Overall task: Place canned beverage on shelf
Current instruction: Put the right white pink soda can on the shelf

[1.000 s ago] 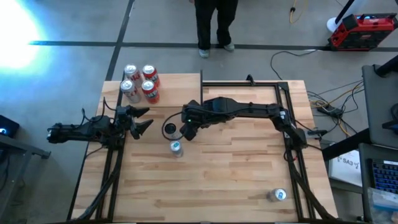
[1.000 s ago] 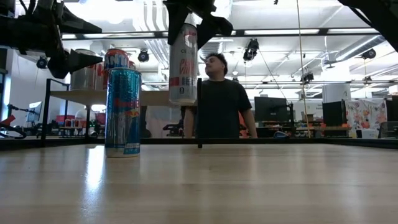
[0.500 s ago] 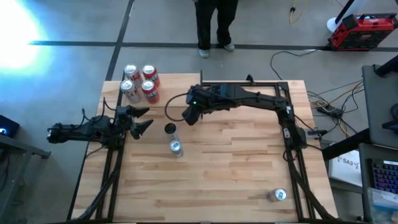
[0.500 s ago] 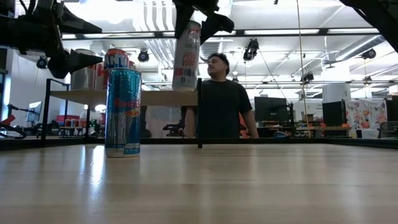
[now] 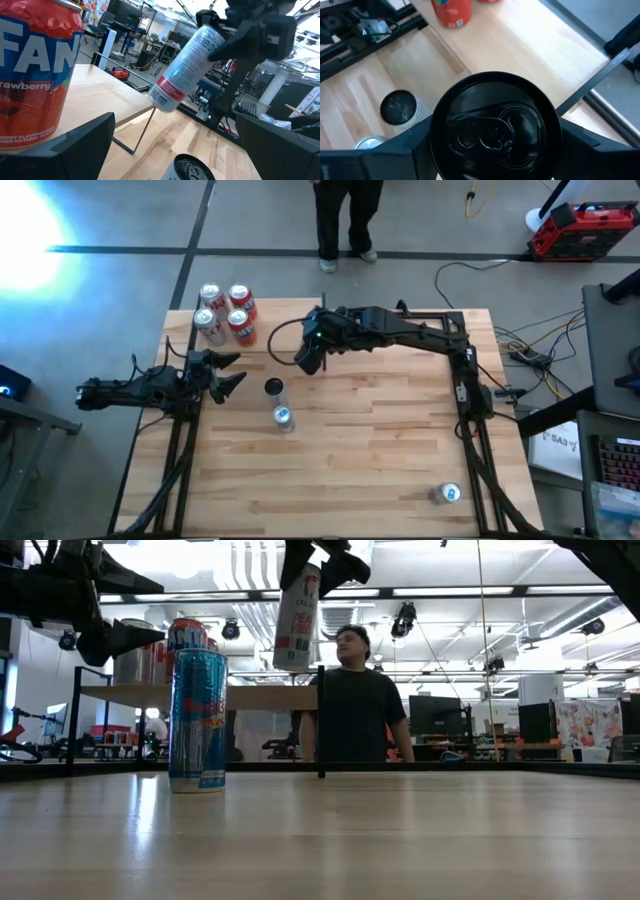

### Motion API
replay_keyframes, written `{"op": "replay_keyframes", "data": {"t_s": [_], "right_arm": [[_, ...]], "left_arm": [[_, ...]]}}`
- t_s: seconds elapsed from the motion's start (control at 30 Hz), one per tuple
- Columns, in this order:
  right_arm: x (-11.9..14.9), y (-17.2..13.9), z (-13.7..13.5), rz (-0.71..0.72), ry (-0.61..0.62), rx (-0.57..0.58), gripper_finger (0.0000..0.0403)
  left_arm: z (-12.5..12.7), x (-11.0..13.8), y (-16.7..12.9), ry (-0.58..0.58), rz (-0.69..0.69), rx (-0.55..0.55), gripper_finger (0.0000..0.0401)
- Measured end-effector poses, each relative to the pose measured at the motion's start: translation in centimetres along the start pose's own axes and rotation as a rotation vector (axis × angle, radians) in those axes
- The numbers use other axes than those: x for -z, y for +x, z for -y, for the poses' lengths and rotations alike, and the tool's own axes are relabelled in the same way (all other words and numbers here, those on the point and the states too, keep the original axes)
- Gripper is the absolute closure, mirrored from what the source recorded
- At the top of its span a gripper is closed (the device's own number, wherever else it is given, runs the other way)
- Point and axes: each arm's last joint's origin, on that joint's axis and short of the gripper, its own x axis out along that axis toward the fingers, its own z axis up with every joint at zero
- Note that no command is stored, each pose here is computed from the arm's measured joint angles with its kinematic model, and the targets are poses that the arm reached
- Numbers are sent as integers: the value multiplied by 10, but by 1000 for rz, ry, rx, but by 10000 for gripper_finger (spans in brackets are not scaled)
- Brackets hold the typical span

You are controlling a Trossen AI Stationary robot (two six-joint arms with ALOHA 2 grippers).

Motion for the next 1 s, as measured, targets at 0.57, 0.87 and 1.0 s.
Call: {"op": "replay_keyframes", "data": {"t_s": [0.57,0.87,1.0], "right_arm": [[-22,11,41,29,-22,-26,136],[-27,17,49,39,-108,-77,136],[-27,23,53,13,-107,-97,135]], "left_arm": [[0,0,0,0,0,0,3],[0,0,0,0,0,0,3],[0,0,0,0,0,0,3]]}}
